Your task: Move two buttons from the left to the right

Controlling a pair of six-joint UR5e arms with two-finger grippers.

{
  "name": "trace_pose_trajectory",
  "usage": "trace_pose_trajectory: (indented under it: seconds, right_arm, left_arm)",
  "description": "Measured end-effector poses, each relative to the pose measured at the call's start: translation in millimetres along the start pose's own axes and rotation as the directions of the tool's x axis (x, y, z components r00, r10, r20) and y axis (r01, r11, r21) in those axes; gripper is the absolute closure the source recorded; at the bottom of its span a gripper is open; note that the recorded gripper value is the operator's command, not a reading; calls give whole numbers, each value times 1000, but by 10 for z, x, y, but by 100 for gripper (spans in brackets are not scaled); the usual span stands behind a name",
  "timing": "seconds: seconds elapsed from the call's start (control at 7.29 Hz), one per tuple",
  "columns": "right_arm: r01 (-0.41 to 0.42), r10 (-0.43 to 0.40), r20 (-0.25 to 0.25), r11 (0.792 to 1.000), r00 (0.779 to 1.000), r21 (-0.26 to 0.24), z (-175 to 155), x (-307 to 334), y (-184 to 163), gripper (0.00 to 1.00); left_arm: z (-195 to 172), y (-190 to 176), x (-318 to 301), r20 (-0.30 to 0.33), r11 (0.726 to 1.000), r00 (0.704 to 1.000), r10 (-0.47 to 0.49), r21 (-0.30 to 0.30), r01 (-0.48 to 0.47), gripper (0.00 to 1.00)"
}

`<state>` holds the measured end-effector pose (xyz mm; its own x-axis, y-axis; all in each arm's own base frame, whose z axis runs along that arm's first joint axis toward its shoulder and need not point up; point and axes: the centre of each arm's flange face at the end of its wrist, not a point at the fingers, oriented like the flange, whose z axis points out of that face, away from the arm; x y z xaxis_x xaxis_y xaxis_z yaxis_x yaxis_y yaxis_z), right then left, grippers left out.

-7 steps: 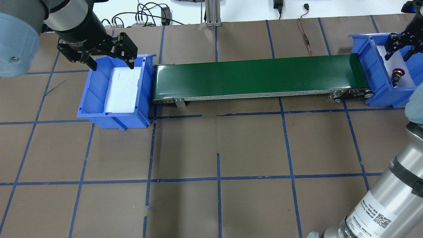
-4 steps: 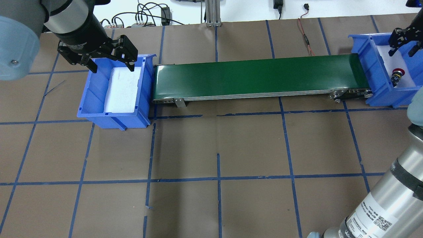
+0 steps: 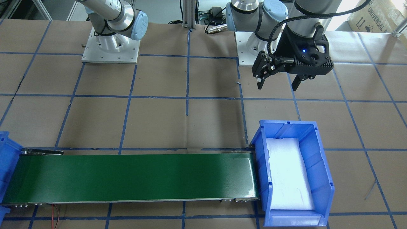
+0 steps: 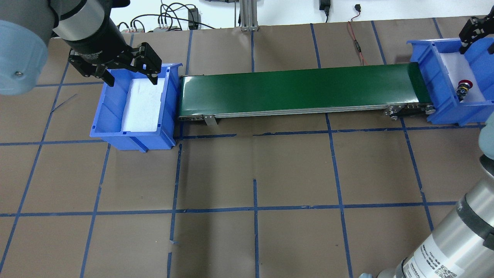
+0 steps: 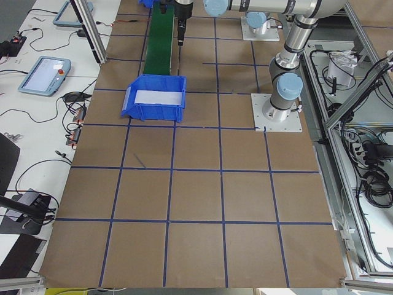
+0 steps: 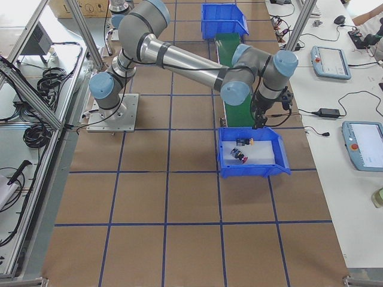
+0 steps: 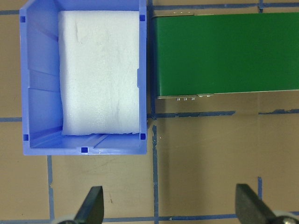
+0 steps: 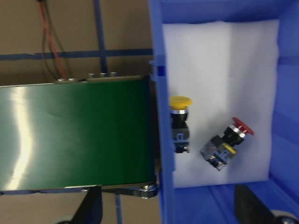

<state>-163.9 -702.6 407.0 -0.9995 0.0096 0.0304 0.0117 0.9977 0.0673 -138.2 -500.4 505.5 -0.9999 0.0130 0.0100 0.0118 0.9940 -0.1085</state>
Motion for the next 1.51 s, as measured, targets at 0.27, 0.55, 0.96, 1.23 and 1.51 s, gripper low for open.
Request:
trace_pose_trajectory:
  seconds: [0.27,0.55,0.96,1.23,1.51]
  right_arm:
    - [41,-41,-10,999,999,-7,-378,-997,276,0]
    - [65,-64,-34,998,997,26,-838,-2071,814,0]
    - [58,-57,-30,997,998,48,-1121,-3271,1692,0]
    - [69,-69,-29,997,997,30,-998,-3502,1899,0]
    - [46,-46,-27,999,999,10,-873,-3404,1890,0]
  left_arm:
    - [-1,2,2,-2,1000,1000,-6,0,6,0]
    - [16,-4,3,-3,1000,1000,-9,-3,9,0]
    - [33,-12,3,-3,1000,1000,-8,-6,8,0]
    - [47,-18,5,-3,1000,1000,-8,-9,8,0]
    - [49,-11,8,-2,1000,1000,-6,-10,6,0]
